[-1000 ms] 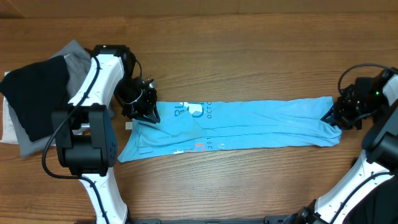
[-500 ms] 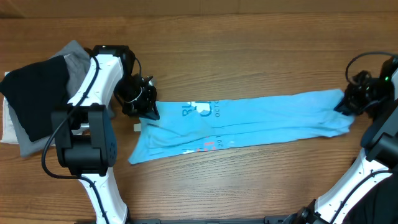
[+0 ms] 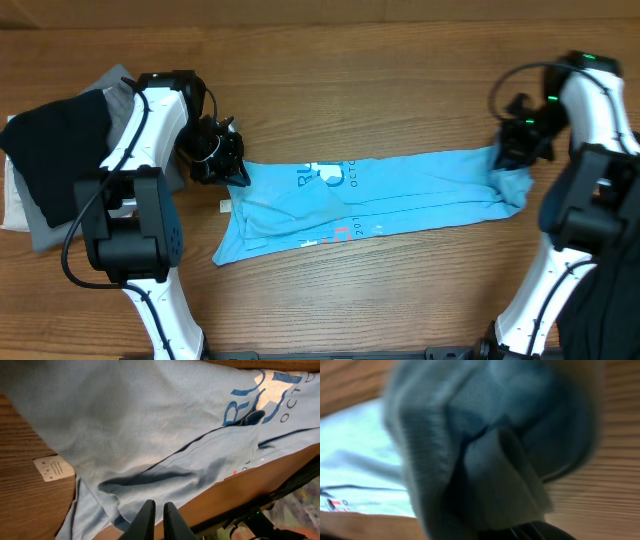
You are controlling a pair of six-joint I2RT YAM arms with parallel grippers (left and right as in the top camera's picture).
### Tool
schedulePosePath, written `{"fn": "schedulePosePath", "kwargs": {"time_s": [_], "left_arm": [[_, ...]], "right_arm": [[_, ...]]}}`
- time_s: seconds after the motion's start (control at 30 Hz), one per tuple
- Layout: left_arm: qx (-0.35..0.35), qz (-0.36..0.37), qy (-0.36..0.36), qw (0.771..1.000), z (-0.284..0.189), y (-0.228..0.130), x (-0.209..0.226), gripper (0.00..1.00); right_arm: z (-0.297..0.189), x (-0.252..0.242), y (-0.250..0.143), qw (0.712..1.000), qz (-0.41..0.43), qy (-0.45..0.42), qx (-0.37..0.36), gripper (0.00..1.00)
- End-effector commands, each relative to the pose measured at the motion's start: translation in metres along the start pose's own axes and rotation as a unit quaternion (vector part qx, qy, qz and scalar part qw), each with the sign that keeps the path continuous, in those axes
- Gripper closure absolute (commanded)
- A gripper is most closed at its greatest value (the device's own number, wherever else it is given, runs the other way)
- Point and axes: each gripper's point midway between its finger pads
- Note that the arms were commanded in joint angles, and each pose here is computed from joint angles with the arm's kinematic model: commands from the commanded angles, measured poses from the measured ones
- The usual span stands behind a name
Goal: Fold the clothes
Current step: 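Fold the strip's right end leftward toward the left gripper with the right gripper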
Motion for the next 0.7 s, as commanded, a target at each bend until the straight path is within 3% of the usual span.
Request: {"fn": "schedulePosePath", "kwargs": {"time_s": [0.0,0.4,0.67], "left_arm": [[-0.015,-0.002,-0.009,1.0,-0.009,0.002,-0.008,0.89],[-0.016,-0.003,-0.009,1.0,-0.009,0.002,-0.008,0.89],[-0.016,-0.003,-0.009,1.0,-0.009,0.002,-0.008,0.89]], "right_arm": [[-0.011,0.037,-0.005,0.999,-0.029,-0.039,-0.007,0.96],[0.021,0.146,-0.039,0.991,-0.099,-0.084,0.038,0.96],[0.039,0.189,-0.058,0.983,-0.145,-0.103,0.045,0.96]]}}
Point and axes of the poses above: each gripper's point midway between its finger pads, its own z axis out along the fingers, its own x axis along the line the jaws close on, y = z × x
